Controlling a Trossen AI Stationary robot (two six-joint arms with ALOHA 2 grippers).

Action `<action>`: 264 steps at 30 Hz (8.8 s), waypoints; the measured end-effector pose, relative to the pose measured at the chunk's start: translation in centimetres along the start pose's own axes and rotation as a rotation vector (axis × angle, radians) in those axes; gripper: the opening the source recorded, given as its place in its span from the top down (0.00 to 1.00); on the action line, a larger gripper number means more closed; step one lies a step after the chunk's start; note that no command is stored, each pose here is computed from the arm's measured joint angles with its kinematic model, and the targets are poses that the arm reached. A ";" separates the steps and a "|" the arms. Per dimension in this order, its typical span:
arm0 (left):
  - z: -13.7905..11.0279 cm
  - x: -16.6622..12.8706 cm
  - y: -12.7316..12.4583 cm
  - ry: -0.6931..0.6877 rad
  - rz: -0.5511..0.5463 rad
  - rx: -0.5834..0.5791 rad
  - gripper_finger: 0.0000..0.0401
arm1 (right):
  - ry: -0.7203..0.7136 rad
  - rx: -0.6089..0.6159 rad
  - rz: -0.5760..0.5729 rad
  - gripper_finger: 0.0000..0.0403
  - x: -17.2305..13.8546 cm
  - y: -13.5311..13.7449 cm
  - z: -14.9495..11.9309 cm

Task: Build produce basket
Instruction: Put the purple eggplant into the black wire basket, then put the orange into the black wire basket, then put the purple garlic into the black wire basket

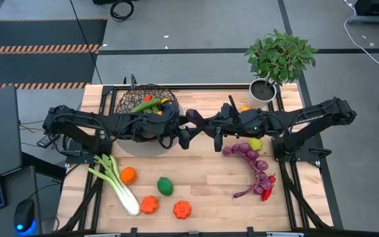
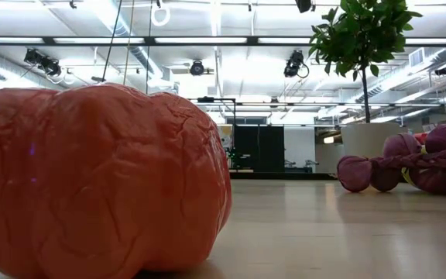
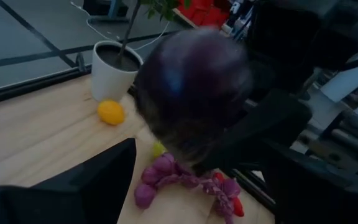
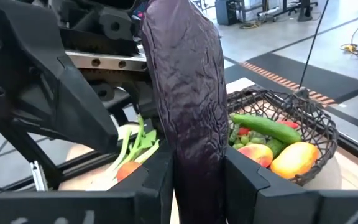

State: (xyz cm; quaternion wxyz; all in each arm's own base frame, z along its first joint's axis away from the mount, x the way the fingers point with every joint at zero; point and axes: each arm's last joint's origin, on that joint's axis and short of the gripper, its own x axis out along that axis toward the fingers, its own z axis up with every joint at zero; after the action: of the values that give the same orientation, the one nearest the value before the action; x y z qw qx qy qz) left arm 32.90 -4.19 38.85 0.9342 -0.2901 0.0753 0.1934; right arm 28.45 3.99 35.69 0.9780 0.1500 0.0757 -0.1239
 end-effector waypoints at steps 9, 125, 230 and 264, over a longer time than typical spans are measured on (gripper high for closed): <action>0.6 0.1 -0.1 -0.049 -0.023 -0.030 0.27 | -0.004 0.025 -0.005 0.73 0.0 0.0 0.0; -19.4 -10.2 8.4 1.297 0.685 0.053 0.28 | 0.639 0.287 -0.038 0.33 -0.7 -3.0 -5.9; -1.8 -5.1 10.2 0.850 0.382 0.063 0.04 | 0.640 0.352 -0.005 0.32 -0.7 -2.6 -5.8; 0.3 -2.7 3.5 0.330 -0.094 -0.104 0.04 | 1.312 0.734 -0.672 0.31 -10.3 1.5 -12.0</action>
State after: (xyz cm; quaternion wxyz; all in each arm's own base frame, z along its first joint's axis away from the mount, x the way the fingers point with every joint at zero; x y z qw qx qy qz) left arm 29.04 -2.17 37.95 0.9009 -0.3690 0.2040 0.1029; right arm 17.66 11.36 26.63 0.5344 0.4714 0.6274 -0.3139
